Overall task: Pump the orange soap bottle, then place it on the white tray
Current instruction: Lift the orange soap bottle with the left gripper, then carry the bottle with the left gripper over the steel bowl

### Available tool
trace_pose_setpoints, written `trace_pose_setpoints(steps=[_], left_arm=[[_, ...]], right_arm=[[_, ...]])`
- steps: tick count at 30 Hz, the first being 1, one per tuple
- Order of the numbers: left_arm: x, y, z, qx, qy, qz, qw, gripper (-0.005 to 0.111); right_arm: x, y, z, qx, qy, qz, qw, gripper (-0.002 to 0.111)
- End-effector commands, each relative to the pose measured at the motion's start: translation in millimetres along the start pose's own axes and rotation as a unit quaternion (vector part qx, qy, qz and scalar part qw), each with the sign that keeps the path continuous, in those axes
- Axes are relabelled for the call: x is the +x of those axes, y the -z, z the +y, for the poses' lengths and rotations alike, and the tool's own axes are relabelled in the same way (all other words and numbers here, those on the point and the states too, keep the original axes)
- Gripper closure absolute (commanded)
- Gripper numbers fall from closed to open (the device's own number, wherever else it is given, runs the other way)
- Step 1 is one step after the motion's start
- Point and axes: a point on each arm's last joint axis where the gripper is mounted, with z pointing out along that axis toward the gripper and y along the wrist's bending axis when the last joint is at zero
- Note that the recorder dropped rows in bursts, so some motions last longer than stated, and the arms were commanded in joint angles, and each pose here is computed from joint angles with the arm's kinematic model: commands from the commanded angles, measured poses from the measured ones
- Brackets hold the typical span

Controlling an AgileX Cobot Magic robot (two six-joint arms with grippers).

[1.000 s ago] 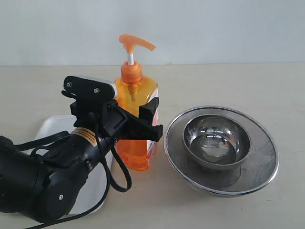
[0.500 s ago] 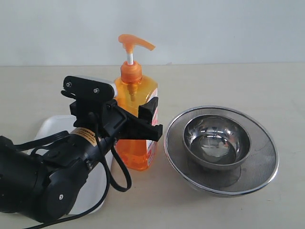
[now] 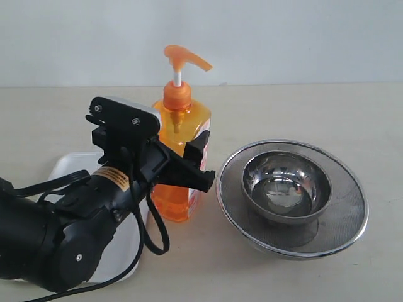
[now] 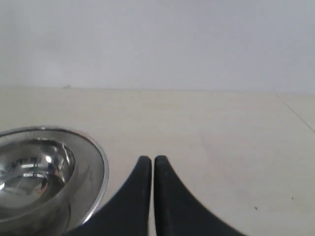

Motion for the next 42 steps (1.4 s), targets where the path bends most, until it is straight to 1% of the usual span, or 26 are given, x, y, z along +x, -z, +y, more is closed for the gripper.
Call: trace_pose_setpoints(steps=[1, 3, 6, 8, 13, 15, 18, 20, 23, 25, 27, 29, 31, 34, 38, 42], left_arm=[[-6.9, 3.6, 2.1, 0.004, -0.068, 0.018, 0.998, 0.102], [-10.4, 5.4, 2.2, 0.009, -0.064, 0.021, 0.998, 0.102], [-12.5, 7.4, 1.7, 0.017, -0.060, 0.031, 0.998, 0.102], [-11.7, 7.4, 2.1, 0.015, -0.057, 0.036, 0.998, 0.102], [-11.3, 5.6, 3.2, -0.002, -0.032, 0.056, 0.998, 0.102], [-15.1, 4.7, -1.6, -0.005, -0.033, 0.055, 0.998, 0.102], [-21.0, 1.0, -12.8, -0.016, -0.056, 0.056, 0.997, 0.102], [-23.9, -2.8, -20.9, -0.036, -0.069, 0.066, 0.995, 0.102], [-25.9, -8.3, -29.4, -0.082, -0.077, 0.077, 0.991, 0.102], [-25.7, -8.7, -35.3, -0.092, -0.079, 0.073, 0.990, 0.102], [-23.9, -8.2, -40.8, -0.090, -0.083, 0.071, 0.990, 0.102], [-23.3, -7.9, -43.6, -0.096, -0.078, 0.073, 0.990, 0.102], [-22.4, -10.1, -42.4, -0.120, -0.076, 0.084, 0.986, 0.102], [-20.8, -15.7, -42.9, -0.146, -0.089, 0.099, 0.980, 0.102], [-18.3, -23.3, -49.6, -0.145, -0.082, 0.105, 0.981, 0.102], [-22.1, -29.8, -55.1, -0.142, -0.066, 0.105, 0.982, 0.102]], right_arm=[[-11.3, 1.0, -0.1, 0.000, -0.021, -0.063, 0.998, 0.108], [-13.2, 1.3, -0.1, -0.001, -0.031, -0.073, 0.997, 0.108], [-15.8, 1.7, -0.1, -0.006, -0.084, -0.088, 0.993, 0.108], [-18.4, 2.2, -0.2, -0.009, -0.105, -0.102, 0.989, 0.108], [-21.5, 2.9, -0.4, -0.010, -0.107, -0.119, 0.987, 0.108], [-21.5, 2.9, -0.4, -0.010, -0.104, -0.119, 0.987, 0.108], [-20.6, 2.7, -0.3, -0.009, -0.103, -0.114, 0.988, 0.108], [-20.6, 2.7, -0.3, -0.009, -0.103, -0.114, 0.988, 0.108], [-20.6, 2.7, -0.3, -0.010, -0.105, -0.114, 0.988, 0.108], [-20.4, 2.7, -0.3, -0.009, -0.105, -0.113, 0.988, 0.108], [-20.4, 2.7, -0.3, -0.009, -0.105, -0.113, 0.988, 0.108], [-20.4, 2.7, -0.4, -0.010, -0.110, -0.113, 0.987, 0.108], [-20.2, 2.6, -0.4, -0.011, -0.120, -0.112, 0.986, 0.108], [-20.2, 2.6, -0.4, -0.012, -0.127, -0.112, 0.985, 0.108], [-18.9, 2.3, -0.3, -0.013, -0.140, -0.104, 0.985, 0.108], [-16.9, 1.9, -0.1, -0.012, -0.142, -0.093, 0.985, 0.108]])
